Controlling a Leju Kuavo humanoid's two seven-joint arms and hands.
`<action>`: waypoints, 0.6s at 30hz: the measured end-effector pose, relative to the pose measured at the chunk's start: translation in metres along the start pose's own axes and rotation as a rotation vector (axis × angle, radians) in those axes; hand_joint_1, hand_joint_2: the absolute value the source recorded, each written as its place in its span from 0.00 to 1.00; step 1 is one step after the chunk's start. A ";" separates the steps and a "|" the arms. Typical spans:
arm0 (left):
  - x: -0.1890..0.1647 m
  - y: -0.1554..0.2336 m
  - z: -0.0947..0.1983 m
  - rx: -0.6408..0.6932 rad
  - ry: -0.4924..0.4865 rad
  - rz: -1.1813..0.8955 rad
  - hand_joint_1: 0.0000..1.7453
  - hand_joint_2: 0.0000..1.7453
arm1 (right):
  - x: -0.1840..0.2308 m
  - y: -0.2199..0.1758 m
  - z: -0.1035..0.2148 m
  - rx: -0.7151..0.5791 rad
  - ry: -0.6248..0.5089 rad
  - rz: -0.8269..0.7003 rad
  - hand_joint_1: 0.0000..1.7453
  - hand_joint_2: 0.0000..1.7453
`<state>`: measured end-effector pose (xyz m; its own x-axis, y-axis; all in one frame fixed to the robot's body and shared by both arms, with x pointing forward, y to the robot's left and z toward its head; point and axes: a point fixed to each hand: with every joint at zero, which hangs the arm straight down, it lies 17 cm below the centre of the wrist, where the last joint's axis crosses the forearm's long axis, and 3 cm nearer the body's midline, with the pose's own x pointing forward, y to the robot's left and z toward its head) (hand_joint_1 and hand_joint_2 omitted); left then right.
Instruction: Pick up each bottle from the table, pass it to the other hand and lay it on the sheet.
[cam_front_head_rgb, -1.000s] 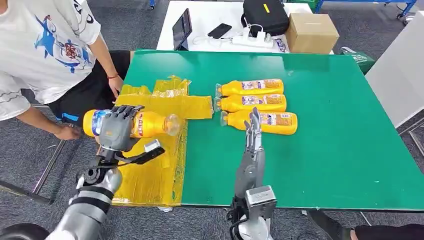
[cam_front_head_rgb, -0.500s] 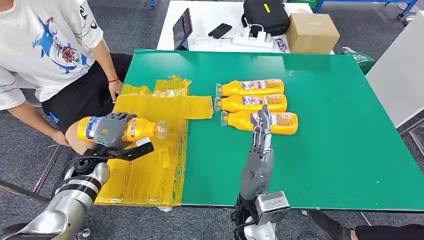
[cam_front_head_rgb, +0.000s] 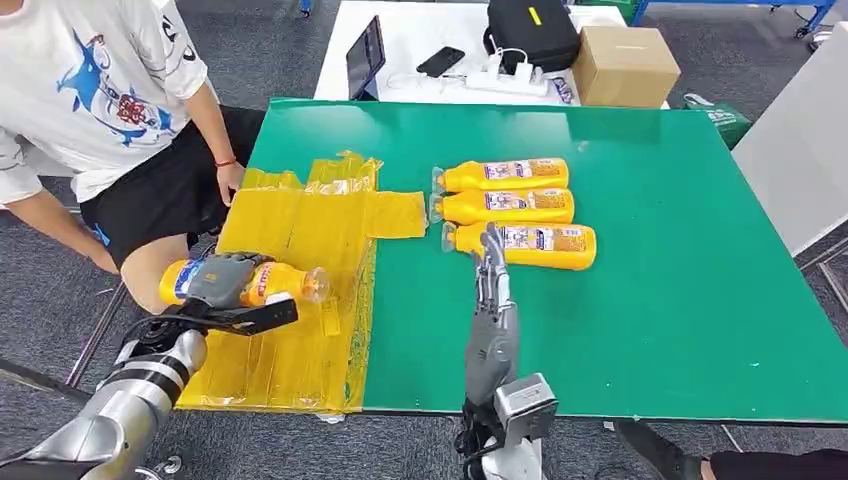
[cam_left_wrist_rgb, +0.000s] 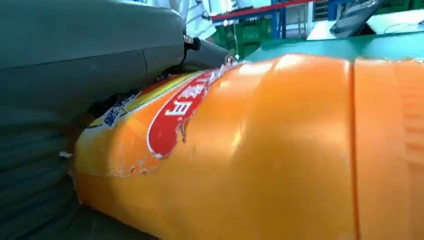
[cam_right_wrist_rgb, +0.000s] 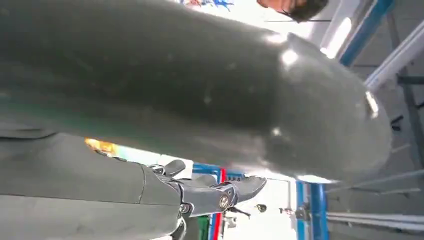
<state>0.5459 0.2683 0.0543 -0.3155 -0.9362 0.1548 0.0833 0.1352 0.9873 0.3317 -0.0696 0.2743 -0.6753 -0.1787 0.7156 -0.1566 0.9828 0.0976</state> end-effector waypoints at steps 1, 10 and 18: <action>0.000 -0.003 0.002 -0.007 -0.001 0.011 0.84 1.00 | -0.003 0.001 0.002 0.004 0.009 -0.001 0.00 0.00; 0.011 -0.019 0.013 -0.039 -0.028 0.159 0.00 0.00 | -0.025 0.012 0.011 0.035 0.071 -0.017 0.00 0.00; 0.023 -0.029 0.023 -0.069 -0.056 0.270 0.00 0.00 | -0.040 0.011 0.016 0.031 0.113 -0.019 0.00 0.00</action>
<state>0.5142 0.2506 0.0303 -0.3251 -0.8494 0.4158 0.2349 0.3533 0.9055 0.3453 -0.0521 0.2354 -0.5864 -0.1895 0.7875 -0.1925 0.9770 0.0918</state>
